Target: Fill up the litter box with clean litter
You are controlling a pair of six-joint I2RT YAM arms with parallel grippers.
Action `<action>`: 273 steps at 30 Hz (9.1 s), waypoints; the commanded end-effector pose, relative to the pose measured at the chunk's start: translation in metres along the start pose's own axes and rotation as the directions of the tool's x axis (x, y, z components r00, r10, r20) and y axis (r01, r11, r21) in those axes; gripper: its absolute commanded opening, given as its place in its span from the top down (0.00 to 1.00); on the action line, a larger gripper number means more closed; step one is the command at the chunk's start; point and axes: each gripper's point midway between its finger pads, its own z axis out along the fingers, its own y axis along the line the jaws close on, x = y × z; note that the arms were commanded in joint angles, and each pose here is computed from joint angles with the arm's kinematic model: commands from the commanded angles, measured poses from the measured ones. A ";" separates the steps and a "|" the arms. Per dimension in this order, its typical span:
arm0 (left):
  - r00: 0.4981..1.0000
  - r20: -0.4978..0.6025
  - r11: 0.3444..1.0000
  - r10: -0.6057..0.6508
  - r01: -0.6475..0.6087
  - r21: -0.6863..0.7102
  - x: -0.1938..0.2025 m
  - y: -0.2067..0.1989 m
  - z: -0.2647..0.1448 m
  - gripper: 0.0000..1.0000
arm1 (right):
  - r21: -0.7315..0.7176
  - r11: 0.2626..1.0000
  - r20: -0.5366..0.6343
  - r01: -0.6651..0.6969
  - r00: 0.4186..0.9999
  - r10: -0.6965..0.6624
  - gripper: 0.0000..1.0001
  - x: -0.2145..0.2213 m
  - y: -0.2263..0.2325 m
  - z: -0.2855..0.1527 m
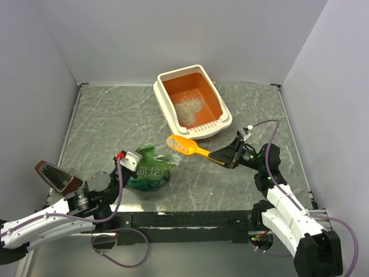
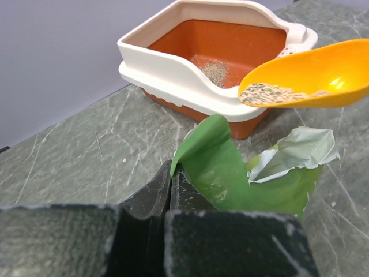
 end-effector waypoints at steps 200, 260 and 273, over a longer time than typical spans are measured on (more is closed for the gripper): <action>0.919 -0.133 0.863 -0.372 0.395 0.316 -0.055 -0.080 0.010 0.34 | -0.139 0.285 -0.511 0.948 0.178 -0.841 1.00 0.031 -0.019 0.017; 0.754 -0.099 0.691 -0.649 0.639 0.338 -0.040 -0.046 0.002 0.99 | -0.164 0.331 -0.079 0.929 0.323 -0.943 0.52 0.046 -0.009 0.041; 0.756 -0.111 0.676 -0.645 0.633 0.377 -0.042 -0.051 -0.006 0.99 | -0.212 0.275 0.118 0.938 0.304 -0.945 0.57 0.046 -0.002 0.044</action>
